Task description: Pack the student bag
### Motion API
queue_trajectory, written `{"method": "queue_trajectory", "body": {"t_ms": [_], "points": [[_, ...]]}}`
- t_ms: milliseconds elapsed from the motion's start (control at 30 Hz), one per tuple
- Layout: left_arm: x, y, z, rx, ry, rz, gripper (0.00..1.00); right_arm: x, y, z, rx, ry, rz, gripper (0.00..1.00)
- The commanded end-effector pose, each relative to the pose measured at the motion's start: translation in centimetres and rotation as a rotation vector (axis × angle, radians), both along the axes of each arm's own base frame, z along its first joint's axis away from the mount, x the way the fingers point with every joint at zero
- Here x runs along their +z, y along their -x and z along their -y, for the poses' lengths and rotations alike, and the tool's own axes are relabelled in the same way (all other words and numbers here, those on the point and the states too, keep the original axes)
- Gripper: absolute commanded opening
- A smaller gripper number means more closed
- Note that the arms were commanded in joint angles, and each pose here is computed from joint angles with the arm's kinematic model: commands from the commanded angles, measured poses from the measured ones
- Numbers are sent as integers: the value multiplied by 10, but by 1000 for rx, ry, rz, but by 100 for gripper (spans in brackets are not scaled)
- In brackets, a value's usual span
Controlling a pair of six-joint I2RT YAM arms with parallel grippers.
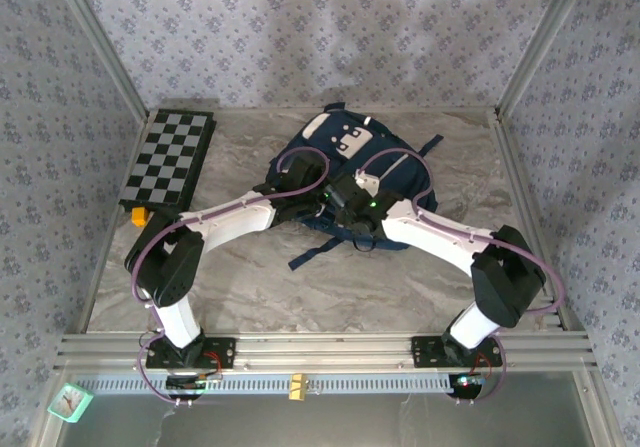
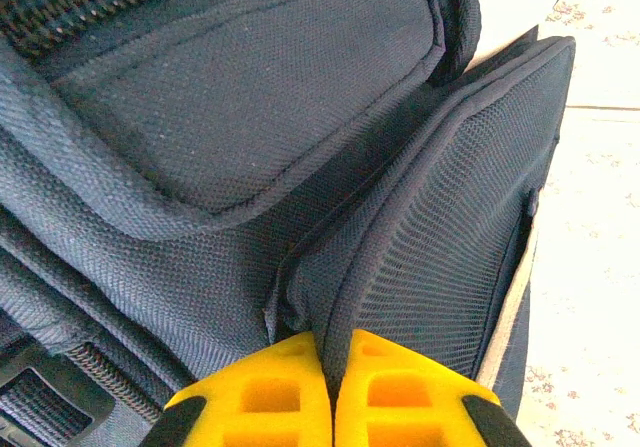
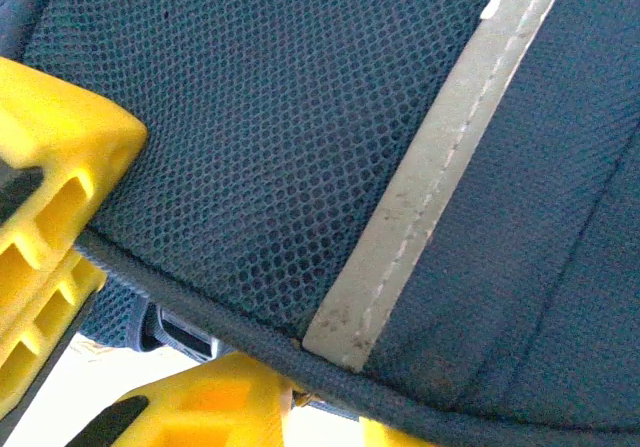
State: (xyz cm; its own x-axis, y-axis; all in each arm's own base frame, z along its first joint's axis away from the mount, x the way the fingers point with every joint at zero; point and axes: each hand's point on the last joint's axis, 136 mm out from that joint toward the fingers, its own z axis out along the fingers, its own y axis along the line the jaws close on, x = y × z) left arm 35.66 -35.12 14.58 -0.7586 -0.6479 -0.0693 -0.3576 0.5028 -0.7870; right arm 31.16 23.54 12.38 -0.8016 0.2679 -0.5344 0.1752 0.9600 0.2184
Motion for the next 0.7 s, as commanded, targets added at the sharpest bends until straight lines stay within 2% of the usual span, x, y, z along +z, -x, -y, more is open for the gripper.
{"method": "queue_trajectory", "body": {"t_ms": [0,400,533,667], "points": [[43,2,6,-27,55,69,0,0,-21,13,-75,57,63,21],[36,0,-5,-6,24,71,0,-1,-3,26,-17,113,60,5],[30,-8,-24,20,-44,81,0,2,12,37,41,169,11,0],[25,-24,-51,3,-127,87,0,-1,33,52,118,178,-51,0]]}}
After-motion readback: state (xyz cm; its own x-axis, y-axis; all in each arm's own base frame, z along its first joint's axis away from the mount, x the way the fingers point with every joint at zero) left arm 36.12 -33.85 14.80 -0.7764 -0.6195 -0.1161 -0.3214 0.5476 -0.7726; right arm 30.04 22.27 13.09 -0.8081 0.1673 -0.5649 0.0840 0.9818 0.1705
